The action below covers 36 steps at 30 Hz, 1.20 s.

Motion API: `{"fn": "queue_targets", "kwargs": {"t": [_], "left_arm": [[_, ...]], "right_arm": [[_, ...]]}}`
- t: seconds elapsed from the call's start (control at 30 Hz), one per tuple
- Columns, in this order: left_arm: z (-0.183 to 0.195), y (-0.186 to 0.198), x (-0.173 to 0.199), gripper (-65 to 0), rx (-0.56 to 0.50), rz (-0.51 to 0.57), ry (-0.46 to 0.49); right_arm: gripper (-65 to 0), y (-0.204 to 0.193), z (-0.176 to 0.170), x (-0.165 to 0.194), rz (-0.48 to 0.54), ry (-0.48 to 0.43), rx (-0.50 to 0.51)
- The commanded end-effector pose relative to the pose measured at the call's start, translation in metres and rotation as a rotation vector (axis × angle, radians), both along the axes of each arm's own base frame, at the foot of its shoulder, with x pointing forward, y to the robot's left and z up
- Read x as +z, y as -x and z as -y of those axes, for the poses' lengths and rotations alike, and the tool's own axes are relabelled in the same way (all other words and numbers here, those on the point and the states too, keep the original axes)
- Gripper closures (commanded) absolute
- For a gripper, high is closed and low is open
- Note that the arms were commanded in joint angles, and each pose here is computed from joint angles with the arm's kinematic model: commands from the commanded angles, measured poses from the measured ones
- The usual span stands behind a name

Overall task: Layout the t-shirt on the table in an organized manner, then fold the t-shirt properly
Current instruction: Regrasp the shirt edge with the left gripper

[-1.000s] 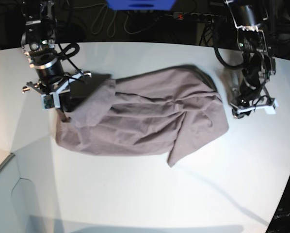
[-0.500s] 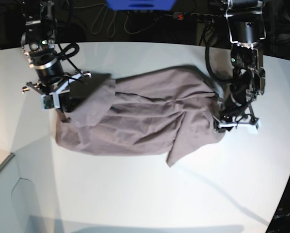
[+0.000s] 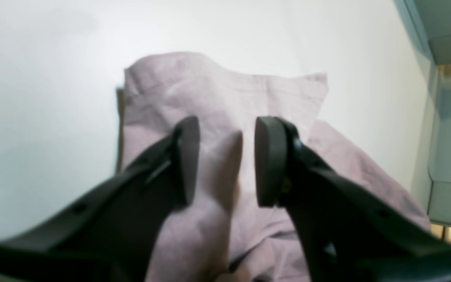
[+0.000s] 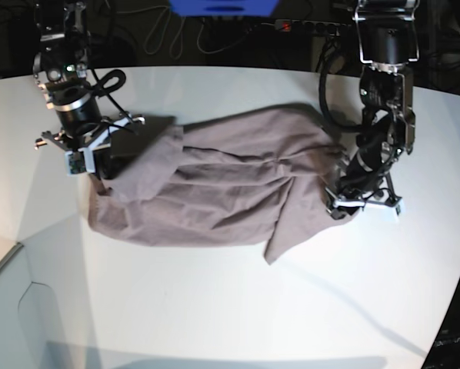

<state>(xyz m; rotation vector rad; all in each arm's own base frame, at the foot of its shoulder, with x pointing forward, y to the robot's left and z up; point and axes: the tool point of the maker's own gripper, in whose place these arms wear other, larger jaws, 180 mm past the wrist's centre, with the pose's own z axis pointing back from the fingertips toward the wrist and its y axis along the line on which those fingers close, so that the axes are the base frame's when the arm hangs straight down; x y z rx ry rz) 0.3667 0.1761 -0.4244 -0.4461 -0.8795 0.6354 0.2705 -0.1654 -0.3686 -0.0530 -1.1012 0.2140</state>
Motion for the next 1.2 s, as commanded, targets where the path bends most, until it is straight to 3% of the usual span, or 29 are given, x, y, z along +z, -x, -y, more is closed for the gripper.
{"fn": "queue_targets", "kwargs": {"t": [0.0, 0.13, 0.23, 0.37, 0.57, 0.83, 0.93, 1.07, 1.17], "left_arm": [[-0.007, -0.009, 0.013, -23.4, 0.010, 0.044, -0.009], [-0.011, -0.010, 0.013, -23.4, 0.025, 0.046, -0.006], [0.008, -0.014, 0.015, -20.2, -0.023, 0.051, -0.002], [0.031, -0.015, 0.007, -0.5, -0.058, 0.031, 0.025], [0.053, -0.022, 0.006, 0.0, -0.080, 0.024, 0.063], [0.053, -0.026, 0.079, -0.7, -0.100, 0.225, 0.034], [0.041, -0.009, 0.085, -6.9, -0.112, 0.239, -0.013], [0.036, 0.028, 0.068, -28.0, -0.121, 0.187, -0.033], [0.009, 0.057, 0.053, -43.6, -0.049, 0.135, -0.045]], "right_arm": [[0.0, -0.007, 0.002, 0.013, 0.054, 0.002, -0.002], [0.0, -0.006, 0.000, 0.012, 0.051, 0.000, 0.001], [0.0, -0.004, 0.001, 0.004, 0.030, -0.002, -0.001], [0.0, -0.003, 0.002, 0.000, 0.018, -0.002, -0.003], [0.0, -0.001, 0.003, -0.001, 0.015, -0.001, -0.006], [0.0, -0.003, 0.004, 0.002, 0.023, 0.001, -0.008], [0.0, -0.003, 0.004, 0.003, 0.025, 0.001, -0.007], [0.0, -0.003, 0.004, 0.003, 0.025, 0.001, -0.007], [0.0, -0.004, 0.004, 0.003, 0.026, 0.001, -0.007]]}}
